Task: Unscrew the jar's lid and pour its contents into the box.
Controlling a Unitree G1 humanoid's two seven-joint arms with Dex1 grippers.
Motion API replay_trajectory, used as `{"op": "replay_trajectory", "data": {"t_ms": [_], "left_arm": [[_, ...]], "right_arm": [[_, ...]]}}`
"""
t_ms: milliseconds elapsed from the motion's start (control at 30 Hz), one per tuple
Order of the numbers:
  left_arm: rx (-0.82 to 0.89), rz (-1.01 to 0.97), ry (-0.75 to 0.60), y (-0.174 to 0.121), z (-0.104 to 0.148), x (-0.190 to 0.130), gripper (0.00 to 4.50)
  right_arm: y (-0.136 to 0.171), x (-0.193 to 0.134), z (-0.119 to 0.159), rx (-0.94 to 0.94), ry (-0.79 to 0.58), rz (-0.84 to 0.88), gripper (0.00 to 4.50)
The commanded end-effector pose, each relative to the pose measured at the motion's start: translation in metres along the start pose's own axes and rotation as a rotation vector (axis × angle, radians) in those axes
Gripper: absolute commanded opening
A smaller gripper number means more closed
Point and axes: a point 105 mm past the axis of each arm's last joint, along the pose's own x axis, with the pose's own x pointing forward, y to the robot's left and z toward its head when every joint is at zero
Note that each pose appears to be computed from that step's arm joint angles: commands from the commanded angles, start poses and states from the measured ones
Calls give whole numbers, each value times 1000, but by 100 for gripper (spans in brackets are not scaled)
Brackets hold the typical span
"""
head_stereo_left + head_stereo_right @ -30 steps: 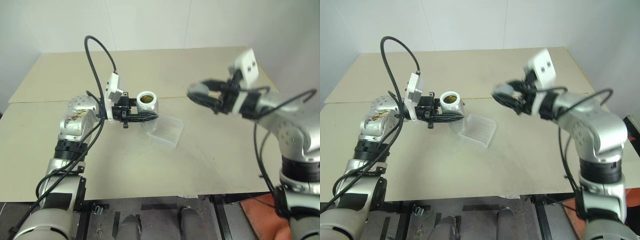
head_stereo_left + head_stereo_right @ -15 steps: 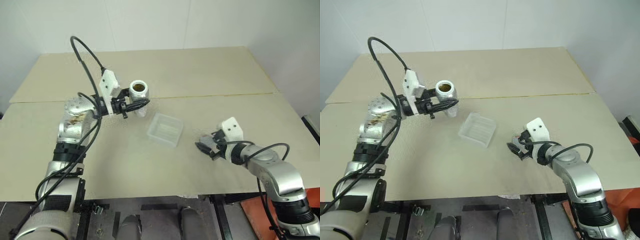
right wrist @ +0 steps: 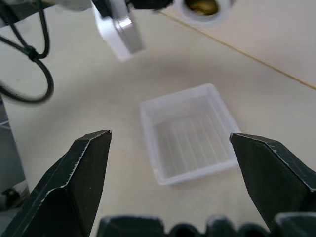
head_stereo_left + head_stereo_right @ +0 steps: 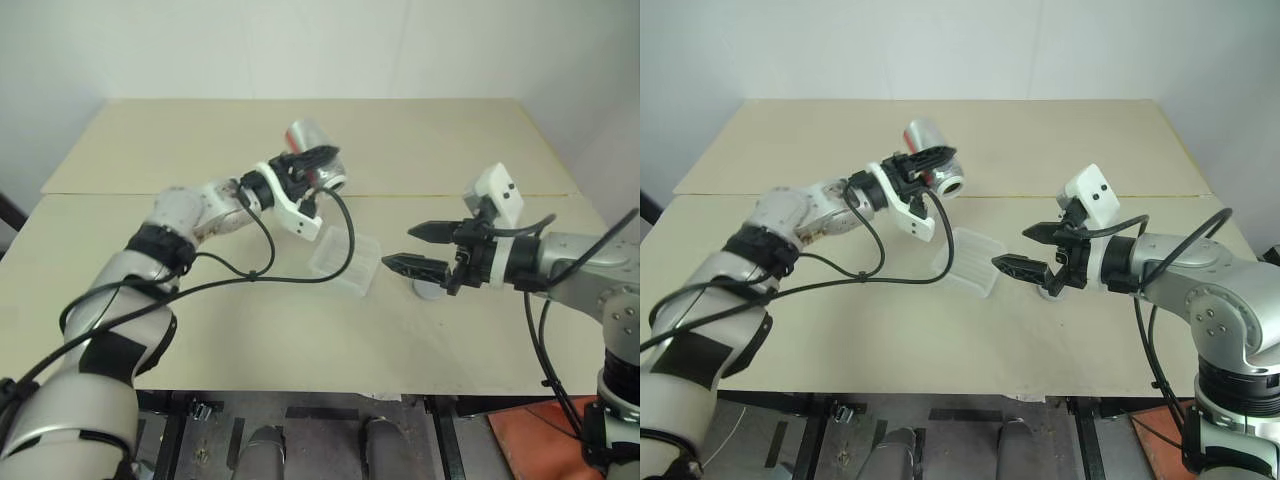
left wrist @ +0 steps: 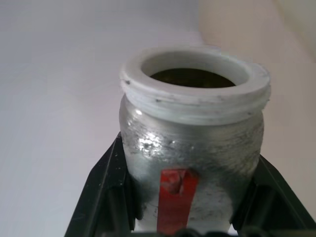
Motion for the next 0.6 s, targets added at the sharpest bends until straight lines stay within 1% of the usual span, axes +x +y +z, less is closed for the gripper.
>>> {"op": "replay_trajectory", "data": {"t_ms": [33, 100, 200, 400, 600], "left_arm": [[184, 22, -143, -2, 17, 12, 194], [240, 21, -207, -2, 26, 18, 194], [283, -14, -240, -9, 32, 23, 194], [307, -16, -237, -9, 32, 28, 194], [273, -19, -230, -10, 31, 26, 194]], "right_arm": [[6, -3, 14, -46, -28, 23, 446], [7, -2, 17, -51, -41, 24, 446], [7, -2, 18, -54, -56, 8, 446], [10, -6, 22, -60, -89, -8, 446], [14, -6, 19, -59, -90, -16, 446]]}}
